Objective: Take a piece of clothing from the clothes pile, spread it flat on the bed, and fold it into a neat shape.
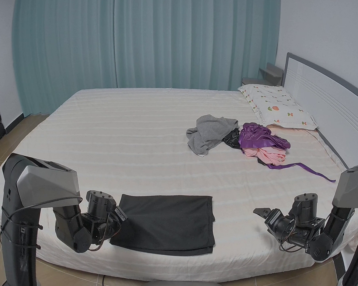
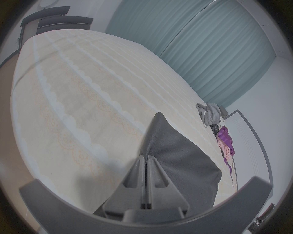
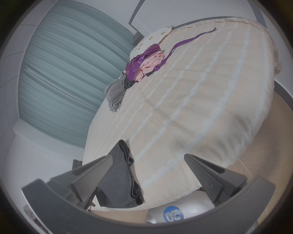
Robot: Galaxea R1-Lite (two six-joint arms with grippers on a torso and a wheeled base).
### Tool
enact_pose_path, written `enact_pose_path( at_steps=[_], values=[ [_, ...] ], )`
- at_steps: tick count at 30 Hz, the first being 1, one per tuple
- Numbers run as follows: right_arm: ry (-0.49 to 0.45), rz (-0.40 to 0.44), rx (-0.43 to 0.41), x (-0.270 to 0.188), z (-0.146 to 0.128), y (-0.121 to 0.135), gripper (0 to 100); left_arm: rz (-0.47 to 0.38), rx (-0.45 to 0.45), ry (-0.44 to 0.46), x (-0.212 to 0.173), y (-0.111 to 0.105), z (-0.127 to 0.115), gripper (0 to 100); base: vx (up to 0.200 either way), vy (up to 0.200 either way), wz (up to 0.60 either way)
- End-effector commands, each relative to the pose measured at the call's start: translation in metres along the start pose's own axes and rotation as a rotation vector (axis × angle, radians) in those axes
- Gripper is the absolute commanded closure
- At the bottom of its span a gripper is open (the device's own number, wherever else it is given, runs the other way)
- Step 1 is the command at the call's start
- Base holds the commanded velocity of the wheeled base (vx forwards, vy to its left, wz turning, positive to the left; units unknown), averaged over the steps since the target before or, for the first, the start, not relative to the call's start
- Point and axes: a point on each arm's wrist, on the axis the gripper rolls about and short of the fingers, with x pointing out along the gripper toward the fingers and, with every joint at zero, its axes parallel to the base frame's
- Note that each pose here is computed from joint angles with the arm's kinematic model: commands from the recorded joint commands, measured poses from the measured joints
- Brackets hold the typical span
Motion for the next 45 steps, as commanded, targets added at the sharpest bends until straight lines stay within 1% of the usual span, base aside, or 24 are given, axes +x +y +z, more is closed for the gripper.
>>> enact_pose_path(
  at_steps=[1,12,22,28,34,40,45],
  values=[
    [0.002,0.0,0.0,0.0,0.0,0.0,0,-0.002,-0.001,-0.001,0.0,0.0,0.0,100,0.0,0.0,0.0],
    [0.002,-0.001,0.0,0.001,0.0,0.0,0,-0.004,-0.051,-0.015,-0.002,0.0,0.006,100,0.0,0.2,0.0],
    [0.002,-0.001,0.002,0.001,0.0,0.0,0,-0.001,-0.053,-0.019,-0.006,0.0,0.007,100,0.0,0.2,0.0],
    [0.003,-0.003,0.002,0.001,0.0,-0.001,0,0.027,-0.054,-0.043,-0.007,0.003,0.008,100,0.0,0.2,0.0],
    [0.003,-0.003,0.003,0.001,0.0,-0.001,0,0.048,-0.05,-0.043,-0.008,0.006,0.007,100,0.0,0.2,0.0],
    [0.003,-0.003,0.003,0.001,0.0,-0.001,0,0.074,-0.046,-0.065,-0.01,0.008,0.006,100,0.0,0.2,0.0],
    [0.003,-0.003,0.003,0.001,0.0,-0.001,0,0.073,-0.046,-0.067,-0.01,0.007,0.007,100,0.0,0.2,0.0]
  ],
)
